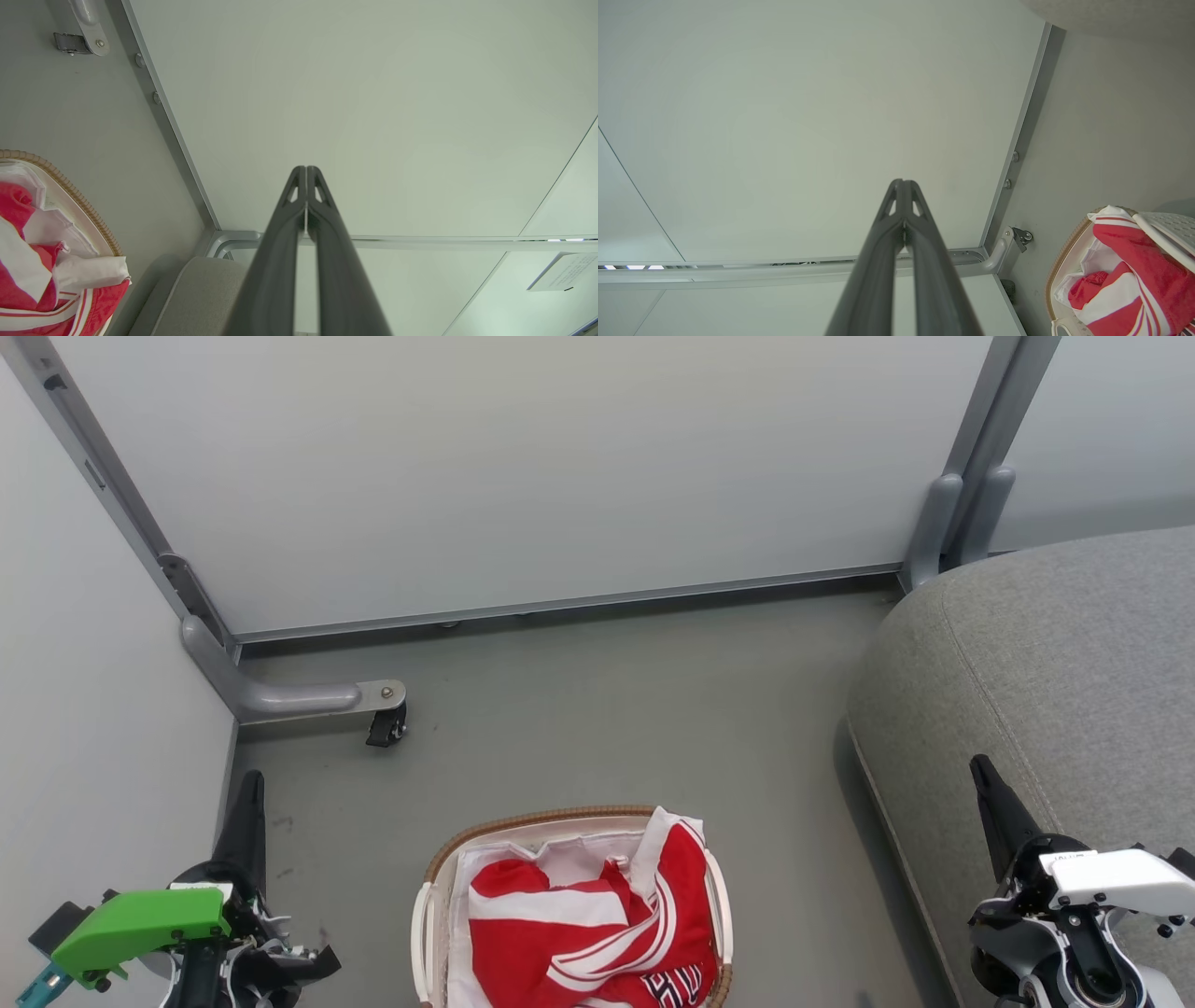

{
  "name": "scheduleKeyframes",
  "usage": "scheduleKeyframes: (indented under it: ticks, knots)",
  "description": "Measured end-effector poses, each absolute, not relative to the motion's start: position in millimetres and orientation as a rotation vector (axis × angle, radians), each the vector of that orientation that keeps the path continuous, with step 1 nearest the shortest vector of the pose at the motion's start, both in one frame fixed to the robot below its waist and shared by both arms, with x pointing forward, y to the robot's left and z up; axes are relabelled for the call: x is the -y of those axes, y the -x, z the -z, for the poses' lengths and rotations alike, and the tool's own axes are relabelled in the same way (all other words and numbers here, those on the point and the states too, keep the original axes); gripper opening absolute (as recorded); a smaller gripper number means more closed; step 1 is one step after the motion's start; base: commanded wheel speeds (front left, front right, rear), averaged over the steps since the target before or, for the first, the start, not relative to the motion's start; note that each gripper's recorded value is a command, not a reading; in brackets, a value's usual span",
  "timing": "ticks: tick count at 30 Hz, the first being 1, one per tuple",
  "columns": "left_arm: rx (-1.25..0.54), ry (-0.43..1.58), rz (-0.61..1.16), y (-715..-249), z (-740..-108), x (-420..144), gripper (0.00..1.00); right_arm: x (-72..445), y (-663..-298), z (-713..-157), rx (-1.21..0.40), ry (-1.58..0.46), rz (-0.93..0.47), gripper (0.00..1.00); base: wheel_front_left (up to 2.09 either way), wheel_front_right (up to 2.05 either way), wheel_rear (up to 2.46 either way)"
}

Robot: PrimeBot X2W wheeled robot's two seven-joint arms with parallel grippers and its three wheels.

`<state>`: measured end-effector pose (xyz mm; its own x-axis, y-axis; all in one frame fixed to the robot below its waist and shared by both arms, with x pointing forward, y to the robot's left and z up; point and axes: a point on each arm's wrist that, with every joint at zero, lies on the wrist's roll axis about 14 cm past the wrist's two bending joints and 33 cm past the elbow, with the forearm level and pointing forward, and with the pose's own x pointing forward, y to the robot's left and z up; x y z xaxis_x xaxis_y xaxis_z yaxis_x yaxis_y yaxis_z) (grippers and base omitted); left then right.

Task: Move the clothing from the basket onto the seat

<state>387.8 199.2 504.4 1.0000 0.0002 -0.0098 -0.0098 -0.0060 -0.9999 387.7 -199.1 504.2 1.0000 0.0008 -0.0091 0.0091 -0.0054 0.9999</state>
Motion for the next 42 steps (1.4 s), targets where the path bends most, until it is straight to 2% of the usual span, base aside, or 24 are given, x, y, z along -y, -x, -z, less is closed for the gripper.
scheduleKeyframes:
  ticks: [17,18,26,42]
  knots:
    - [-0.008,1.577,-0.008,-388,-504,-199,0.0,199,-388,-504,-0.008,-1.576,0.007,0.0,0.0,0.0,0.0]
    - [-0.008,1.577,-0.008,-388,-504,-199,1.0,199,-388,-504,-0.008,-1.576,0.007,1.0,0.0,0.0,0.0]
    - [-0.105,1.589,-0.101,-370,-464,-195,1.0,193,-370,-466,-0.096,-1.601,0.098,1.0,0.0,0.0,0.0]
    - [-0.092,1.482,-0.083,-372,-471,-183,1.0,196,-371,-466,-0.066,-1.504,0.13,1.0,0.0,0.0,0.0]
